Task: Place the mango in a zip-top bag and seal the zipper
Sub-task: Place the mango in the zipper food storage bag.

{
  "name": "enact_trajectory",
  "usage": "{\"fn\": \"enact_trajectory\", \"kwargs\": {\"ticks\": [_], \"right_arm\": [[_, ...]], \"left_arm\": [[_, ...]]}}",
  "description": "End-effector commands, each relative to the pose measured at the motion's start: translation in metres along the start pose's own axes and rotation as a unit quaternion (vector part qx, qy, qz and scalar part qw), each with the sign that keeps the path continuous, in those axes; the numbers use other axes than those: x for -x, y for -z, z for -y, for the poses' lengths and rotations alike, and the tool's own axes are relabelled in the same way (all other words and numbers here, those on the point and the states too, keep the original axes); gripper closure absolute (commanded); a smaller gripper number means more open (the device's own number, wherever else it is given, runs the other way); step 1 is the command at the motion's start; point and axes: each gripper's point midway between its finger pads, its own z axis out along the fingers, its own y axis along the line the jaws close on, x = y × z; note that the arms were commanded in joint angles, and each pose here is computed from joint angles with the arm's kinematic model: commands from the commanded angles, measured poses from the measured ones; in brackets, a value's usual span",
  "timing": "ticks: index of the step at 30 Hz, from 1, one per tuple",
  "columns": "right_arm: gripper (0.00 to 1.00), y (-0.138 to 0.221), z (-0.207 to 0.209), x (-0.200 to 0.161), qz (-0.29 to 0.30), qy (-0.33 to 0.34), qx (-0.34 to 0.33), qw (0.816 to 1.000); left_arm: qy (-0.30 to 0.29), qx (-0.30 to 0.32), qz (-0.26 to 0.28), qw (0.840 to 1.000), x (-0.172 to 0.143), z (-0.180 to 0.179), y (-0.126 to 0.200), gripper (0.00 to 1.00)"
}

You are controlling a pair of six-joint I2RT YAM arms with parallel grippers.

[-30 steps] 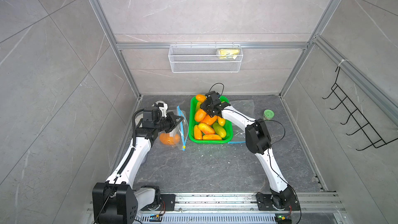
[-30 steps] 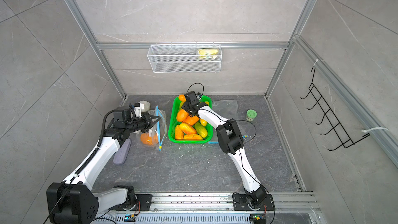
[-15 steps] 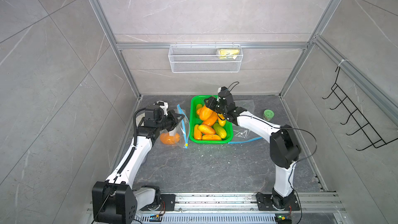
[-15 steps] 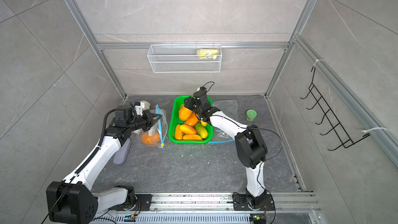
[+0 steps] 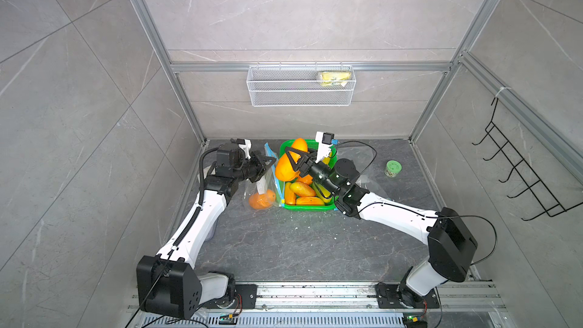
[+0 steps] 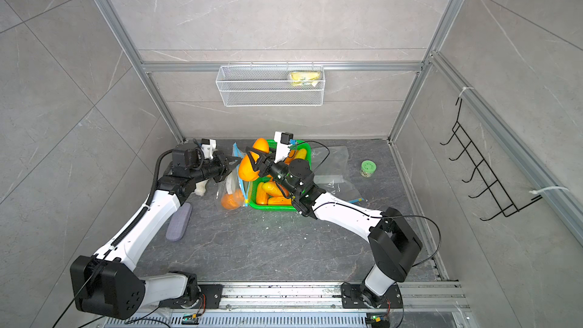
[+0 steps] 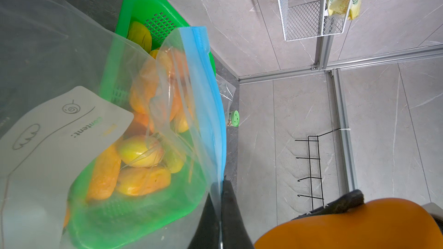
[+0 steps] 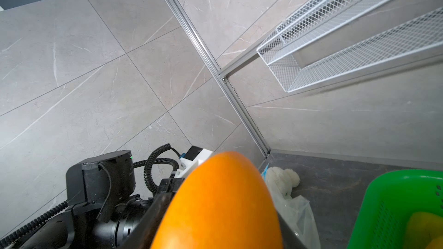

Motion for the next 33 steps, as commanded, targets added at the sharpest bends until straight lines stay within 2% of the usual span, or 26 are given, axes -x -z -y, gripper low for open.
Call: {"fn": "enact_trajectory", "kwargs": {"ticks": [1, 9, 14, 17, 21, 23, 27, 31, 33], "right_arm": [[0.89, -0.006, 0.0, -0.006, 0.018, 0.032, 0.011, 0.999], [0.9, -0.012, 0.037, -0.04, 0.012, 0.044, -0.039, 0.998], [0.9, -0.012, 0.05, -0.034, 0.035, 0.071, -0.071, 0.994], [0.87, -0.022, 0.046, -0.04, 0.03, 0.076, -0.063, 0.995], [0.7, -0.033, 0.032, -0.061, 0.021, 0.072, -0.029, 0.997], [0.55, -0.032, 0.028, -0.067, 0.026, 0.07, -0.02, 0.997], [0.3, -0.028, 0.019, -0.068, 0.022, 0.085, -0.005, 0.996], [0.12, -0.022, 0.009, -0.059, 0.004, 0.111, -0.001, 0.994], [0.09, -0.017, 0.006, -0.055, -0.008, 0.122, -0.006, 0.992]], "left_arm": [[-0.011, -0.03, 0.004, 0.999, 0.004, 0.021, 0.004, 1.0], [-0.011, -0.047, 0.002, 0.999, 0.001, 0.029, 0.01, 1.0], [-0.011, -0.053, -0.001, 0.999, -0.001, 0.032, 0.014, 1.0], [-0.008, -0.062, -0.004, 0.998, -0.002, 0.035, 0.015, 1.0], [-0.002, -0.074, -0.006, 0.997, 0.0, 0.039, 0.016, 1.0], [0.001, -0.078, -0.005, 0.997, 0.001, 0.041, 0.017, 1.0], [0.006, -0.082, -0.001, 0.997, 0.005, 0.041, 0.021, 1.0], [0.012, -0.081, 0.004, 0.997, 0.009, 0.036, 0.023, 1.0], [0.015, -0.084, 0.006, 0.996, 0.011, 0.035, 0.024, 1.0]]}}
